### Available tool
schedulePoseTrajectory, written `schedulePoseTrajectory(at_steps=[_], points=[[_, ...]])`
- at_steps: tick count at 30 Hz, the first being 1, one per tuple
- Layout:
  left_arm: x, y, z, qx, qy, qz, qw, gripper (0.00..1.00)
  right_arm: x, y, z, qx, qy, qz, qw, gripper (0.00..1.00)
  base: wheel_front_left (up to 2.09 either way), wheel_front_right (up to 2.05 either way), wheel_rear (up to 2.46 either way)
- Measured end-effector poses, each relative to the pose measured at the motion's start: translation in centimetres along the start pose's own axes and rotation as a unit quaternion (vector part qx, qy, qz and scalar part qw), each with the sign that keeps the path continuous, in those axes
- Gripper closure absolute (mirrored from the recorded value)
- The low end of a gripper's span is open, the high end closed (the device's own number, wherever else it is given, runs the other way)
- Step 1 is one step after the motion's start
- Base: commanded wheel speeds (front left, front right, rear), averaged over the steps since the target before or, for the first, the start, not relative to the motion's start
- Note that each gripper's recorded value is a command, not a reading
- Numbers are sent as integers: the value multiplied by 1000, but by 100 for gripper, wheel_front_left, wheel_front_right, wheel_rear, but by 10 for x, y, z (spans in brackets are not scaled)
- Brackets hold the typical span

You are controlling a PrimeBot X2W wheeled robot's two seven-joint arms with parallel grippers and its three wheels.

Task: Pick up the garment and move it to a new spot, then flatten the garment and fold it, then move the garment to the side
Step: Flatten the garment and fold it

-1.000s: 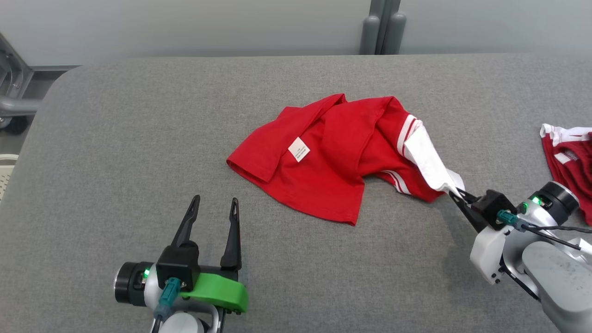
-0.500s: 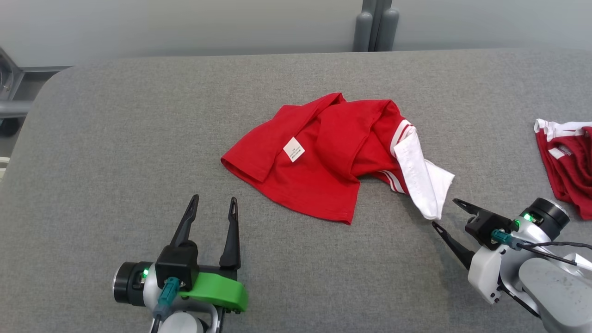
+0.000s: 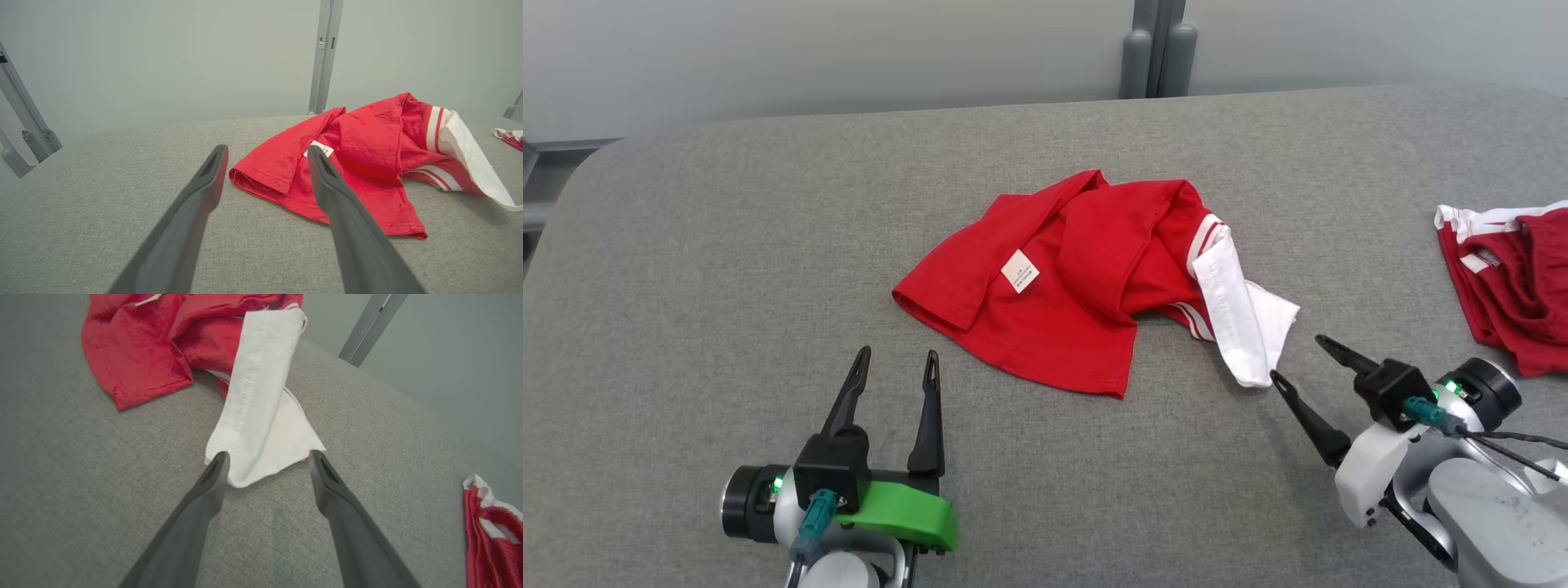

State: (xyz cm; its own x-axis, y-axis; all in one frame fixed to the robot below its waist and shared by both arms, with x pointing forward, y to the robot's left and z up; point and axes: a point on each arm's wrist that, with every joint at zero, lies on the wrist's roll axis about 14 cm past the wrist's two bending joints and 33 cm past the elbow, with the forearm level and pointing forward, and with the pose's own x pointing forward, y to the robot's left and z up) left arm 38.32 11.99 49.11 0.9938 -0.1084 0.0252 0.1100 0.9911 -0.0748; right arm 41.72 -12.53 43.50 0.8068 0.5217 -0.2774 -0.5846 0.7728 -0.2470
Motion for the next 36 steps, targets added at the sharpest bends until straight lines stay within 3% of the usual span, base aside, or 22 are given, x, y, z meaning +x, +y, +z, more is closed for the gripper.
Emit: schedulePoseTrajectory(at_steps=[6,9,16,28,36], points=[[1,-7,2,-9,-2,-11,1000,0,-15,-30,34,49,-69,-77,993,0,0,0,0],[2,-9,5,-22,-5,-13,1000,0,-30,-47,54,67,-113,-128,983,0,0,0,0],[-1,-5,9,-34,-10,-5,999,0,-55,-55,78,88,-169,-190,963,0,0,0,0],[-27,24,10,-54,-16,45,997,0,-75,-42,114,130,-241,-231,934,0,0,0,0],[-35,30,13,-58,-22,55,997,0,-74,-30,113,146,-243,-226,932,0,0,0,0]])
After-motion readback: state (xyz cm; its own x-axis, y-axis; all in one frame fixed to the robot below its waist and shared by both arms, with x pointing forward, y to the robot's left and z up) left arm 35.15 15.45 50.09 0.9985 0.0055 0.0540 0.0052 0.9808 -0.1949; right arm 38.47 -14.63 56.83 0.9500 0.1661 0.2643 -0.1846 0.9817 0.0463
